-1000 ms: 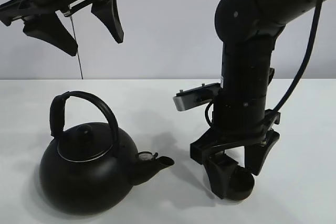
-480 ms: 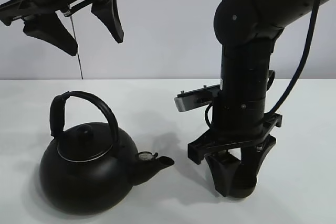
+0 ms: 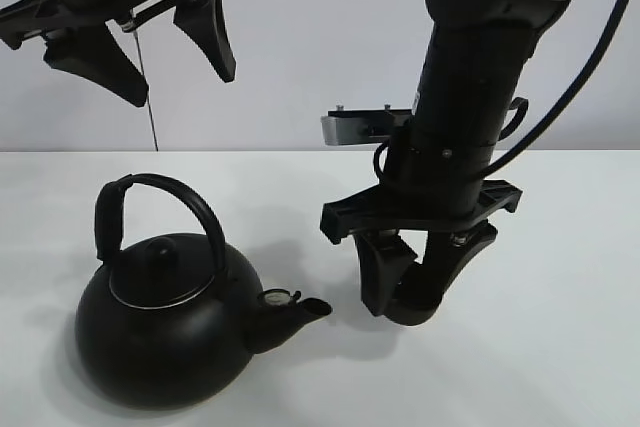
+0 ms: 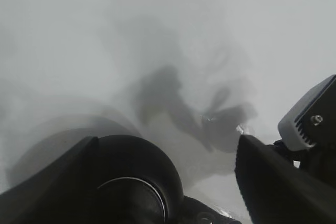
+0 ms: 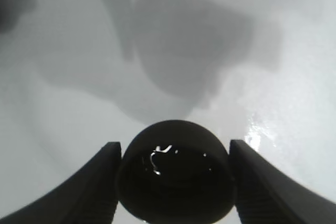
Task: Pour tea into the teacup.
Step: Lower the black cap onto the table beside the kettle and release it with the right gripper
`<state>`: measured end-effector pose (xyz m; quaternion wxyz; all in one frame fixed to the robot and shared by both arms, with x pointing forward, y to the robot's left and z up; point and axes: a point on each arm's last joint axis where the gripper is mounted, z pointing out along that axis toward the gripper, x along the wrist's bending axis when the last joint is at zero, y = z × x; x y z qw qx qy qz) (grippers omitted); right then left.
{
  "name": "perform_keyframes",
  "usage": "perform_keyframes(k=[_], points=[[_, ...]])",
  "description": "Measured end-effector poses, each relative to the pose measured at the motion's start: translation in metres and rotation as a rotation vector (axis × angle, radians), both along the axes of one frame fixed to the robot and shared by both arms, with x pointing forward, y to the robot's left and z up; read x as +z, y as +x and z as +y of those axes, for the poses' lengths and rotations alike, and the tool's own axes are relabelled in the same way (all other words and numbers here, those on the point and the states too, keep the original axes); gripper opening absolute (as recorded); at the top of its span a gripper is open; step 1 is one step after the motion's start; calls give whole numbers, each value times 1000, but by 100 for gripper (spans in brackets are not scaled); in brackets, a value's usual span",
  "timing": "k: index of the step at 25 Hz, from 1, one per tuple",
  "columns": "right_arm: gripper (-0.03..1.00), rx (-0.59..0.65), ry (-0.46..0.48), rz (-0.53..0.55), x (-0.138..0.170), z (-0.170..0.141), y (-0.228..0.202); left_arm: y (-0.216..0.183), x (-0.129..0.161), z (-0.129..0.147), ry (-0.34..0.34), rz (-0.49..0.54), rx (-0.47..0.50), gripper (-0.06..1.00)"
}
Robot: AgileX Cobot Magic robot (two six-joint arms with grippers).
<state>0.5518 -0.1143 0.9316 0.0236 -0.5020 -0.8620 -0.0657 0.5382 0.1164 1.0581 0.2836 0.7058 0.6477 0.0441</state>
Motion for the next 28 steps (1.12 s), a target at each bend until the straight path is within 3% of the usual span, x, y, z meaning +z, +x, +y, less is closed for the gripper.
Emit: perform_keyframes(k=[13, 28], points=[[40, -84, 156, -70, 4, 13, 8, 0, 0, 0, 0, 0, 0, 52], [40, 5, 148, -67, -19, 23, 9, 0, 0, 0, -1, -1, 0, 52]])
